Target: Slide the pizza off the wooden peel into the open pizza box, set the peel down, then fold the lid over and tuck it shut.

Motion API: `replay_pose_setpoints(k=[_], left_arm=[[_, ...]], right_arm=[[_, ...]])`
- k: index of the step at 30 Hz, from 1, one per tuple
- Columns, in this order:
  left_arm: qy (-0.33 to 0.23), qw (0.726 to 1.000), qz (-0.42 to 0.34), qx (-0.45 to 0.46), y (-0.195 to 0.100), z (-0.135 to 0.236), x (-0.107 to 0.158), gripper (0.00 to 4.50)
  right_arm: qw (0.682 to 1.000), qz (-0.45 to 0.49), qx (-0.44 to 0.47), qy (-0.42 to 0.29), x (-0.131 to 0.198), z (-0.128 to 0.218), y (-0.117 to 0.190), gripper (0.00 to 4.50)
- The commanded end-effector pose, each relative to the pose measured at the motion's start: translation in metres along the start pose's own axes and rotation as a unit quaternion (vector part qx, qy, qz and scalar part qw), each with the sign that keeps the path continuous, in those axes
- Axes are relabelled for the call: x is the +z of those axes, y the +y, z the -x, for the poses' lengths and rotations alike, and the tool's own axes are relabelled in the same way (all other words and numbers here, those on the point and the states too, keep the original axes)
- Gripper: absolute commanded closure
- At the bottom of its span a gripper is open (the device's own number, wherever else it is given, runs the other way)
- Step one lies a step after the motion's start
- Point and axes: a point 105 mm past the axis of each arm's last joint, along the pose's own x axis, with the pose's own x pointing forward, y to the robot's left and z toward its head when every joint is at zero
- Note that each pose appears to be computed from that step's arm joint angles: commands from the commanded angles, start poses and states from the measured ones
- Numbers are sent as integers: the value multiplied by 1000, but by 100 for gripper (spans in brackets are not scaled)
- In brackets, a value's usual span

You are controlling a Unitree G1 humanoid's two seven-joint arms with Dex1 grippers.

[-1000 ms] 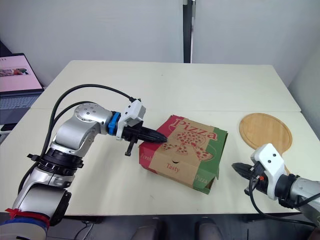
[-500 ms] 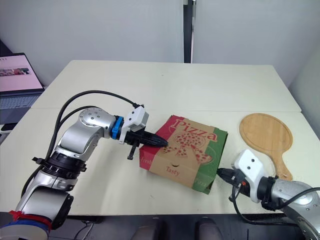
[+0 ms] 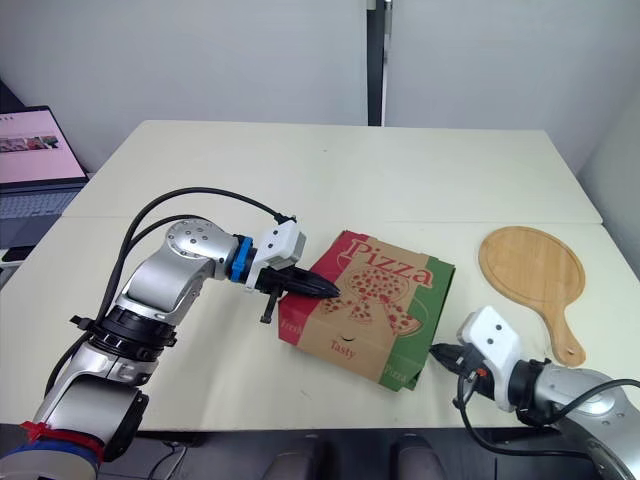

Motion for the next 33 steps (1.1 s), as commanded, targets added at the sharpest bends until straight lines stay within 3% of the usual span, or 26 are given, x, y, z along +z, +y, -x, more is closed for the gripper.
replay_pose_setpoints(k=[1,2,4,15,33], left_arm=[[-7,1000,-11,11,3,1,6,448],[-8,1000,-11,12,5,2,6,448],[-11,1000,-12,16,7,2,8,450],[-17,999,-15,23,13,5,13,450],[-12,999,-40,0,4,3,15,450]], right_arm=[[1000,10,-5,-29,16,20,-2,450],[999,6,1,-34,19,24,0,450],[999,4,16,-45,26,31,6,387],[988,116,73,-75,56,2,44,2],[983,171,-3,-58,44,-25,26,2]])
